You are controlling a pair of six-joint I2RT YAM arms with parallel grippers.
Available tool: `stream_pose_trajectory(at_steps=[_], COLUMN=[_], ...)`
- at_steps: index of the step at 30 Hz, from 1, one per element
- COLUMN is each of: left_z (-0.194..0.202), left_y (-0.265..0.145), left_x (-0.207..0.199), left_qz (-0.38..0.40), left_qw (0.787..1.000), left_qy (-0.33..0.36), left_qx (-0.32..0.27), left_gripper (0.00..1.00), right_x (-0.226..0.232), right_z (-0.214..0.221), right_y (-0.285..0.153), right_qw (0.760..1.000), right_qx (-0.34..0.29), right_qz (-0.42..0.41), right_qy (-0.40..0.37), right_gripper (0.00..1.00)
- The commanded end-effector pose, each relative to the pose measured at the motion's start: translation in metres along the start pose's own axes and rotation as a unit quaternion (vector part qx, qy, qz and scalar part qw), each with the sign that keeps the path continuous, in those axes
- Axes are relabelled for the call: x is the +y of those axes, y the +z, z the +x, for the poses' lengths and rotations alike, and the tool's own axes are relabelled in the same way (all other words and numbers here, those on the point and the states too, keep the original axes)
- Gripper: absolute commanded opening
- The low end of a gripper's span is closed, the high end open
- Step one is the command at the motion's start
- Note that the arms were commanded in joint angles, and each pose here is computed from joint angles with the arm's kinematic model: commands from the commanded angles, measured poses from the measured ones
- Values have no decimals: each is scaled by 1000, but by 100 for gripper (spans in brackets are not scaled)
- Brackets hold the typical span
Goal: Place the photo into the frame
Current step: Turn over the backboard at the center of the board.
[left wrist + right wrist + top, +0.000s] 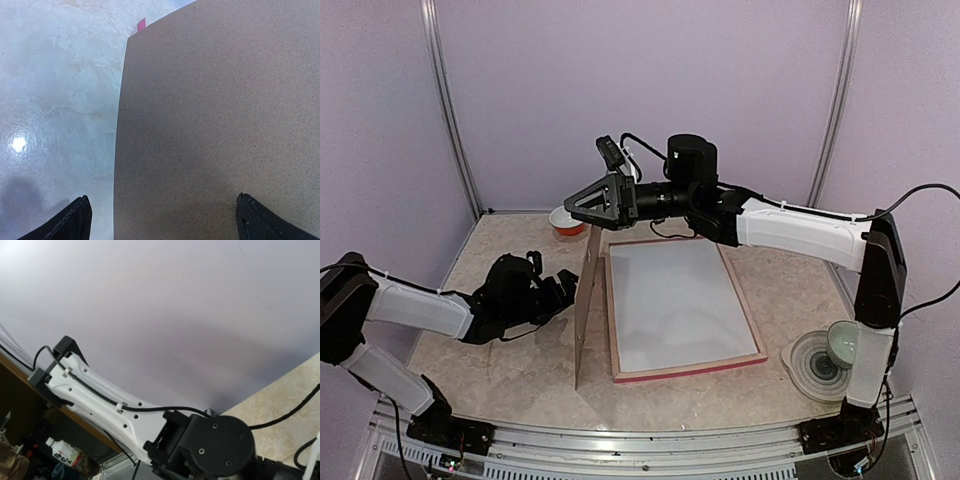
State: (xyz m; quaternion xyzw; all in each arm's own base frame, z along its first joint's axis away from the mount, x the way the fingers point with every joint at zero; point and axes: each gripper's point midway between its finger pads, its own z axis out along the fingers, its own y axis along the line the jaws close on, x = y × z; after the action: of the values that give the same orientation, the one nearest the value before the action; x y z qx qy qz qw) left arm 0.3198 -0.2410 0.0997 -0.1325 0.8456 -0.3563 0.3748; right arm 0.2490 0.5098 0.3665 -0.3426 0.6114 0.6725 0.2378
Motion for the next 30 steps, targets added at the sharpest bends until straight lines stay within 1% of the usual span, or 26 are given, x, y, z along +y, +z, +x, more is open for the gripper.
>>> stream_pose_trajectory(at_steps=[1, 12, 16, 21, 25, 27, 30], left_z=[8, 10, 0, -43, -88, -102, -111], left_y=[2, 1, -4, -29, -67, -82, -96], left_x=[-17, -28, -27, -45, -79, -95, -109], left_qz=[36, 52, 41, 65, 116, 138, 158], left_qw=[999, 999, 999, 996, 984, 979, 974], left_qy=[0, -2, 5, 2, 7, 15, 22], left_qx=[11, 15, -3, -68, -131, -151, -163], left_gripper=[99, 99, 99, 99, 99, 99, 99], right_x=[-30, -40, -37, -36, -37, -39, -39], right_z=[16, 15, 14, 14, 14, 15, 15], right_y=[8, 19, 18, 18, 20, 21, 22], right_qw=[999, 999, 999, 999, 999, 999, 999], right_qx=[14, 20, 20, 21, 21, 22, 21], right_qz=[28, 20, 17, 15, 11, 9, 7], right_qy=[17, 24, 22, 22, 23, 26, 26], right_gripper=[99, 99, 99, 99, 99, 99, 99])
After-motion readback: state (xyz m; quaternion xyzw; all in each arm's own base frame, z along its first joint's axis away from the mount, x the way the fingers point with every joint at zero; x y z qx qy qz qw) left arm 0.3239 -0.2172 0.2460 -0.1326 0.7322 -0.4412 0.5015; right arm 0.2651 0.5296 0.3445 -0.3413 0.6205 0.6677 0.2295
